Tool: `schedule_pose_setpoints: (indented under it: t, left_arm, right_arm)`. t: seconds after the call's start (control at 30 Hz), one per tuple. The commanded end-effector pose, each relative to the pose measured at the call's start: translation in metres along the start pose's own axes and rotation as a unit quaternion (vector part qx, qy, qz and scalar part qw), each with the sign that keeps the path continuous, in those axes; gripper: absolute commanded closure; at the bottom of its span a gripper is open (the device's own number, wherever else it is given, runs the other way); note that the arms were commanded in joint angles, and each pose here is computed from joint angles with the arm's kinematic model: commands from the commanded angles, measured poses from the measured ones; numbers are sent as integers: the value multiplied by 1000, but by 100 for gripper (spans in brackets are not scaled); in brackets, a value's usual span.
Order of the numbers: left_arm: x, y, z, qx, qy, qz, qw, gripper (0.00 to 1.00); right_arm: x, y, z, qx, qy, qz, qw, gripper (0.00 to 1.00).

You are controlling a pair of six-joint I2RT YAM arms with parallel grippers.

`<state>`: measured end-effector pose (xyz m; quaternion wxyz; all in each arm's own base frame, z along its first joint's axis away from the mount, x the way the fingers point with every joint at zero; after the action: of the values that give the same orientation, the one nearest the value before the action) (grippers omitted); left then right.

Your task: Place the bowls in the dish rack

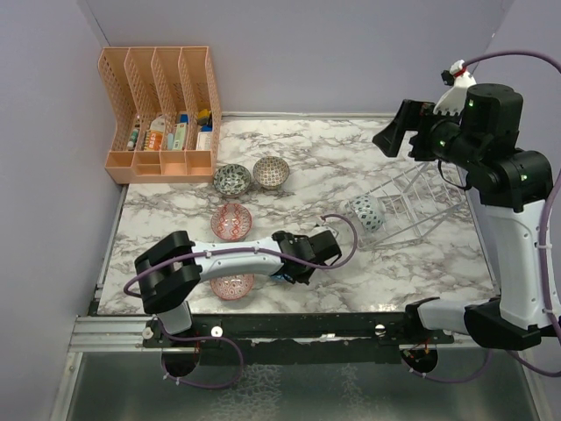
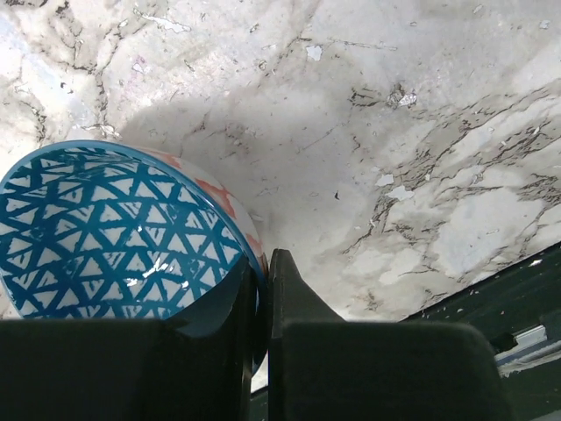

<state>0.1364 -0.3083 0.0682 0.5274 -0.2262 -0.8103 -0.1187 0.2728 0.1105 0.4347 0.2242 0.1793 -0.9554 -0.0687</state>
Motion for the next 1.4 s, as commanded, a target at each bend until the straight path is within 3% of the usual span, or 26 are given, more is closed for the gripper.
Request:
schedule_pose_setpoints:
  t: [0.0,0.07,0.27,0.43,0.5,0.6,0.73,0.8,1.03,1.2,1.37]
  left_arm:
    - [-11,1,9,-4,17,0,1000,100]
    - [-5,-3,-2,-3,5,6,1000,100]
    - [60,-20,-90,63,-86,92,990,100]
    - [132,-24,-177,145,-177,206,952,100]
    - [154,-24,-205,191,-201,271,922,100]
    - [179,-25,-234,264,-225,373,860,100]
    - [196,-28,-253,361,-236,495,754,100]
    - [207,-30,-263,386,-242,542,706,100]
    - [228,-28,-294,430,-268,637,581,100]
    - [231,-19,-301,462,-281,666,514,100]
    - [205,-29,-302,493,-273,673,479,100]
  right_arm:
    - [16,-5,-14,7,-30,20,999,0]
    - [16,-5,-17,5,-32,22,999,0]
    - [23,4,-32,-3,-48,5,999,2]
    - [26,11,-46,-7,-64,-11,998,2]
    - [26,13,-49,-8,-68,-16,998,2]
    - [27,15,-54,-8,-76,-20,997,2]
    - [30,18,-64,-6,-88,-25,996,2]
    - [30,20,-66,-7,-92,-31,995,2]
    - [30,27,-66,-12,-93,-51,994,2]
    - [31,25,-64,-12,-94,-47,994,2]
    - [29,24,-59,-13,-87,-46,995,2]
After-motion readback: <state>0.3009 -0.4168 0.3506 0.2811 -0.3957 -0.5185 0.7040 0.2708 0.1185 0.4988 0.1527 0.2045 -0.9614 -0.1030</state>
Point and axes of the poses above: each gripper's point midway between its finger pads, its own x axis back along the fingers, its own y axis along the line the jaws close on, z = x × y, the point moved 2 cm from there along x, back along the fingers, and after that the axes turned 7 degrees about x, right-handed, at the moved point
